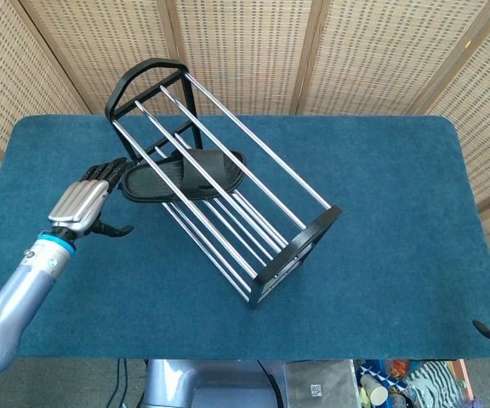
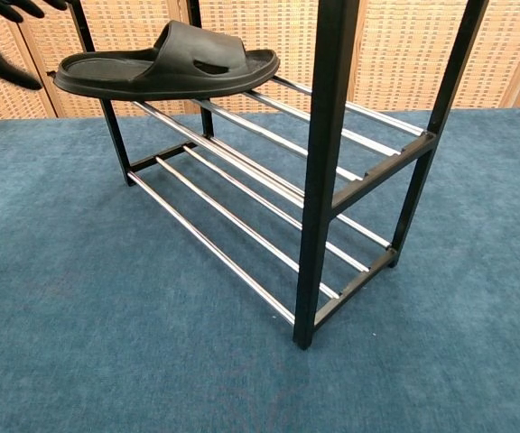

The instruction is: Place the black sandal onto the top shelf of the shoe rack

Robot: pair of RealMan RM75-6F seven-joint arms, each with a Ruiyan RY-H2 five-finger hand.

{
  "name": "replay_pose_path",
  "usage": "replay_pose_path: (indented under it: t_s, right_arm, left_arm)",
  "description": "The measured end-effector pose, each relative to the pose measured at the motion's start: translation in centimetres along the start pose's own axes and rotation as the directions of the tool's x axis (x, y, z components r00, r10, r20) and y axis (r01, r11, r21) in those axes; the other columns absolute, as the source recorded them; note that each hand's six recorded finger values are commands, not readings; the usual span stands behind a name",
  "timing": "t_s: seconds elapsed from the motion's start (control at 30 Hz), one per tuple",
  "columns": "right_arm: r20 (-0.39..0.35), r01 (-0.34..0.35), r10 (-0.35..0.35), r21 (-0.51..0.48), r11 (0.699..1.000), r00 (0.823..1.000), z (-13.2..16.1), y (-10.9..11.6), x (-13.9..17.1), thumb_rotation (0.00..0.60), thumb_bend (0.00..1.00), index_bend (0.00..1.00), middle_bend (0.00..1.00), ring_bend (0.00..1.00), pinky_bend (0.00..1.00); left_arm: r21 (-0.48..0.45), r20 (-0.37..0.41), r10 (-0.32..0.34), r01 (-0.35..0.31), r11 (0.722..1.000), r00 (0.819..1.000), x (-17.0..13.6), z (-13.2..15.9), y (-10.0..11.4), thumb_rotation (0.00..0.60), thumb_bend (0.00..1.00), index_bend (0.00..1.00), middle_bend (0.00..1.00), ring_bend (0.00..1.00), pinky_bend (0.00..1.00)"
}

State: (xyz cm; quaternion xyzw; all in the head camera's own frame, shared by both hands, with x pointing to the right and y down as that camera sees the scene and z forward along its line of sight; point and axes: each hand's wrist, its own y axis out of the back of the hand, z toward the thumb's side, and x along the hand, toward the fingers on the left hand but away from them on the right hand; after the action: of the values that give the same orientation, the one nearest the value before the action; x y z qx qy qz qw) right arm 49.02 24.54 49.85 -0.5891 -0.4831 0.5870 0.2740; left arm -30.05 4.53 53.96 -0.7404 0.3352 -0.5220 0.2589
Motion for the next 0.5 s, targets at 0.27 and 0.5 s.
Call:
replay_pose_path:
  t_s: [0.27,0.5]
  right_arm:
    - [-0.016,0.006,-0.006,0.005,1.0,1.0,0.4,0.1,0.4,0.6,0.0,0.0,0.0,0.0,0.0]
    - [-0.024,0.013,-0.012,0.023,1.0,1.0,0.7,-0.1,0.5,0.6,0.0,0.0,0.0,0.0,0.0]
  left_arm:
    - [0.072,0.071,0.096,-0.101,0.992,0.993,-5.3,-6.0,-2.3,0.6,0.13,0.0,0.0,0.0,0.0]
    - [0.081,-0.041,0.302,-0.299,0.951,0.952,-11.1,-12.3,-3.8,0.6,0.12,0.0,0.0,0.0,0.0]
